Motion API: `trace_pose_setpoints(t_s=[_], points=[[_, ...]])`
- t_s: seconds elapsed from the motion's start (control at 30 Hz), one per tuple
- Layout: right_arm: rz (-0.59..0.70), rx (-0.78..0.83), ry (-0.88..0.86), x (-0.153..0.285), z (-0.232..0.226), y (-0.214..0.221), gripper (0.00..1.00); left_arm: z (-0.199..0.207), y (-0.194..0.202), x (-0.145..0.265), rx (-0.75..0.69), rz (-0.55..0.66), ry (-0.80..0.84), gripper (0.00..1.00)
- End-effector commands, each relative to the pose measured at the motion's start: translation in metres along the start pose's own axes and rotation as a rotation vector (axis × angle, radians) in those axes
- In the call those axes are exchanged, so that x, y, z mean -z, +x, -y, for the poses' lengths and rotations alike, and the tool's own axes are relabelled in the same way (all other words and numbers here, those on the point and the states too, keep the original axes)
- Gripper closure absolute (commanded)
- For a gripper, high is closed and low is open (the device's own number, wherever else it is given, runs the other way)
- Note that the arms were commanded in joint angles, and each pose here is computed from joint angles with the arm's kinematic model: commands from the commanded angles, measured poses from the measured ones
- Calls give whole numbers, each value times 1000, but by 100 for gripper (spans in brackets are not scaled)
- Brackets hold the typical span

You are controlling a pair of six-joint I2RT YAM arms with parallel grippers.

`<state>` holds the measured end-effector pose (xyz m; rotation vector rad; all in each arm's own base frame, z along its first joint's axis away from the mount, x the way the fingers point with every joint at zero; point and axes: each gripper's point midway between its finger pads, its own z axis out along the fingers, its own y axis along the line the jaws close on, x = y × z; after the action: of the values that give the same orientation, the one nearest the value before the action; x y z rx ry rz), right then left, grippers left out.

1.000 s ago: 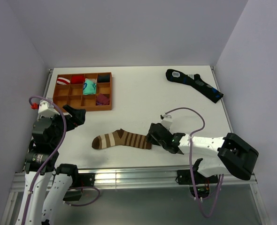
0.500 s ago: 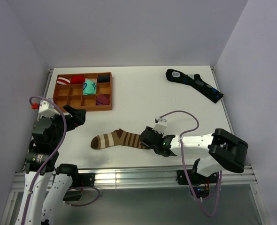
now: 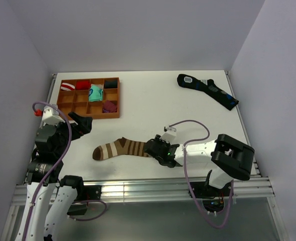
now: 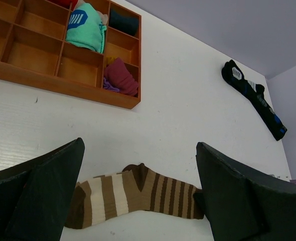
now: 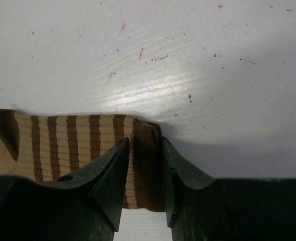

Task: Roll the socks
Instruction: Fold the sock at the center of the board.

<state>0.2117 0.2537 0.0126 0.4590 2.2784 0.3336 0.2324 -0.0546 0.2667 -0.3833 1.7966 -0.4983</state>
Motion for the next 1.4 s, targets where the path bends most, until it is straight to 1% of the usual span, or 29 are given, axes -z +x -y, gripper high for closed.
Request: trace_pose_setpoints(t_s=[0.0, 0.07, 0.17, 0.2, 0.27, 0.3, 0.37, 0.47, 0.53, 0.57, 0.6, 0.67, 0.7, 0.77, 0.8, 0.83, 0.87, 0.93, 0.97, 1.0, 1.03, 1.07, 1.1, 1.13, 1.17, 1.2, 1.27, 1.3, 1.37], points=[[-81, 135, 187, -5, 60, 30, 60, 4, -6, -2, -19, 21, 16, 1], [-67, 142, 196, -6, 58, 28, 67, 3, -3, -4, -19, 8, 11, 1], [-51, 160, 223, -6, 63, 25, 69, 2, -3, -6, -14, -4, 1, 0], [-51, 163, 232, -6, 66, 25, 77, 2, -4, -6, -10, -7, -5, 0], [-43, 167, 239, -5, 69, 24, 77, 3, -4, -7, -5, -18, -12, 1], [-39, 160, 239, -5, 70, 24, 80, -4, -8, -8, 2, -1, -53, 1], [-32, 154, 238, -4, 71, 22, 84, -3, -10, -7, 16, 3, -61, 1], [-19, 143, 232, -1, 72, 18, 87, -1, -5, -11, 66, -9, -49, 4], [1, 123, 214, 4, 69, 9, 90, -4, 2, -16, 110, -24, -61, 9], [1, 124, 215, 4, 69, 9, 90, -5, 7, -19, 111, -35, -62, 9], [14, 119, 210, 8, 69, 3, 90, -6, 11, -22, 140, -48, -66, 13], [33, 125, 213, 13, 71, -5, 91, -12, 24, -30, 184, -68, -82, 18], [57, 109, 193, 18, 66, -14, 91, -14, 28, -32, 199, -70, -83, 24], [77, 113, 193, 24, 68, -23, 91, -21, 43, -38, 245, -79, -90, 31], [95, 95, 171, 30, 63, -32, 91, -22, 48, -39, 257, -81, -88, 40], [116, 93, 164, 33, 62, -38, 91, -24, 54, -40, 269, -89, -90, 44], [133, 85, 157, 39, 62, -46, 91, -29, 67, -43, 284, -104, -93, 52], [170, 81, 151, 45, 62, -59, 91, -30, 79, -45, 296, -123, -88, 60], [183, 79, 143, 50, 62, -66, 91, -36, 93, -47, 307, -146, -101, 64], [196, 77, 137, 53, 61, -71, 91, -37, 97, -50, 309, -143, -107, 72], [209, 78, 134, 56, 61, -76, 91, -39, 104, -51, 312, -153, -114, 74], [229, 80, 121, 60, 60, -85, 92, -41, 118, -52, 322, -184, -118, 77], [241, 80, 112, 63, 58, -90, 92, -40, 121, -56, 326, -177, -116, 78], [250, 78, 103, 65, 56, -94, 92, -40, 135, -57, 322, -208, -115, 79], [270, 90, 98, 68, 54, -101, 92, -39, 139, -58, 337, -208, -117, 79], [279, 91, 88, 71, 50, -106, 92, -42, 146, -61, 334, -218, -136, 82], [297, 114, 77, 74, 45, -113, 92, -36, 157, -64, 336, -233, -122, 86], [302, 114, 67, 76, 39, -117, 92, -38, 167, -66, 327, -257, -140, 89], [313, 126, 49, 79, 32, -123, 93, -33, 176, -69, 324, -267, -147, 96]])
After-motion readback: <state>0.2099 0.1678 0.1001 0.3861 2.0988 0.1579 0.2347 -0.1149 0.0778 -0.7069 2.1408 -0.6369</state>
